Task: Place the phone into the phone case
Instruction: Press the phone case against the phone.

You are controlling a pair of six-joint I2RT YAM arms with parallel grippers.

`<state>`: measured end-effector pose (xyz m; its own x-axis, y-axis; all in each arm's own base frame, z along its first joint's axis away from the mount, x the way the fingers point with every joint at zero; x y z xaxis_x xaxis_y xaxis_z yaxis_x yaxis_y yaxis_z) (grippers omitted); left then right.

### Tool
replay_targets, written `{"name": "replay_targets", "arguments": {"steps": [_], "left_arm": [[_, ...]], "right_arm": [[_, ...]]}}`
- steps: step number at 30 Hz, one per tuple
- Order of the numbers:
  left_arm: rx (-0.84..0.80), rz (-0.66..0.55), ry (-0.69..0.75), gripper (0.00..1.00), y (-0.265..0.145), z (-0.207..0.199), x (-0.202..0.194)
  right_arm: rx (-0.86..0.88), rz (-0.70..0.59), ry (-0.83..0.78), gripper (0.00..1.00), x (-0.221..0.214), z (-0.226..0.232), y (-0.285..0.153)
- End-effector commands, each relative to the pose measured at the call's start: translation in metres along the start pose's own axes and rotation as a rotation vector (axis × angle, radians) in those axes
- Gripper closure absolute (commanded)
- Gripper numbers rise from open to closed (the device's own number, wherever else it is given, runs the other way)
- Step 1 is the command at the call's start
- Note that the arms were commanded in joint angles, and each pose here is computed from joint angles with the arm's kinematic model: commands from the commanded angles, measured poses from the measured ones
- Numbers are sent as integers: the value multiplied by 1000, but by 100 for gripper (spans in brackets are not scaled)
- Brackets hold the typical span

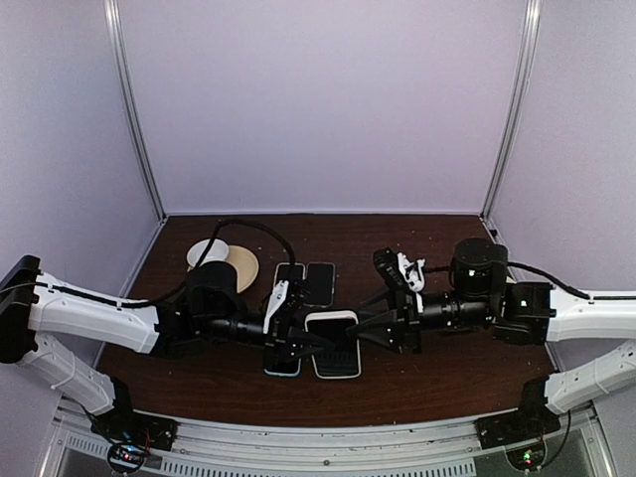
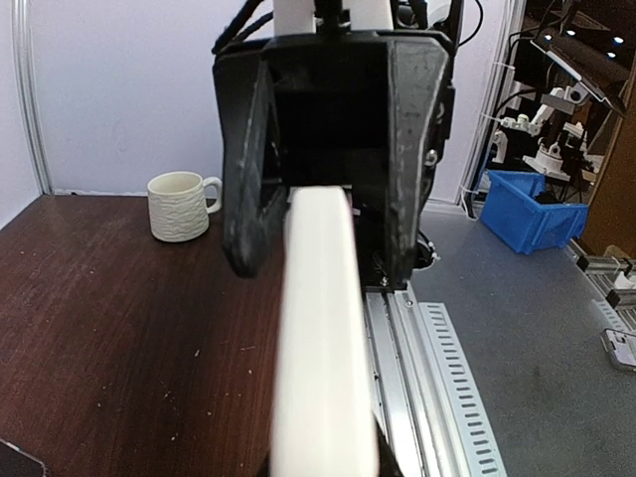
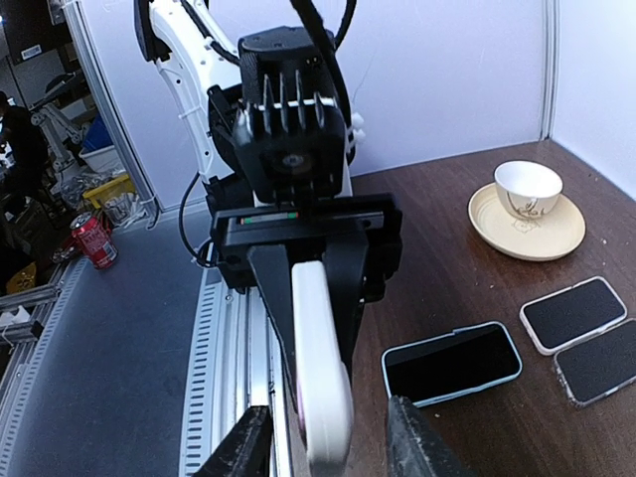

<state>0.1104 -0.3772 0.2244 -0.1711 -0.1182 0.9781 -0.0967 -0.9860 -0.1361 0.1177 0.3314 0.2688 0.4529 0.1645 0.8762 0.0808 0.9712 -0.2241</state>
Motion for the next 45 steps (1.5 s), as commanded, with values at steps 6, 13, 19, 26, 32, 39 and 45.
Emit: {"name": "replay_targets", "arguments": {"steps": [6, 13, 19, 26, 32, 39, 45], "left_arm": [[32, -93, 89, 100, -2, 6, 31], [23, -92, 89, 100, -2, 4, 31], [30, -107, 86, 70, -7, 4, 38], [71, -109, 88, 62, -12, 8, 43], [65, -112, 77, 100, -11, 7, 42], [101, -126, 79, 100, -15, 11, 47], [102, -114, 75, 100, -14, 11, 46]], "right_arm": [[27, -86, -3, 53, 29, 10, -2], [22, -70, 19, 86, 28, 4, 9], [24, -74, -1, 100, 27, 7, 4], [27, -81, -16, 100, 30, 10, -1], [13, -69, 3, 96, 26, 7, 0], [-58, 17, 79, 68, -17, -16, 3], [-36, 26, 125, 75, -29, -18, 5]]}}
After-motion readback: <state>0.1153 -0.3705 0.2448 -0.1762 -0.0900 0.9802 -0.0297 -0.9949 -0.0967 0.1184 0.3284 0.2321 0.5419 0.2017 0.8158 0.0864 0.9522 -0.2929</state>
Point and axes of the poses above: each gripper's point midway between its finger pads, its own y axis out along the fingers, its own z axis along the line the jaws close on, x = y × z, the point moved 3 cm from there along -y, back along the fingers, and after that the axes turned 15 degrees about y, right-handed, at the moved point
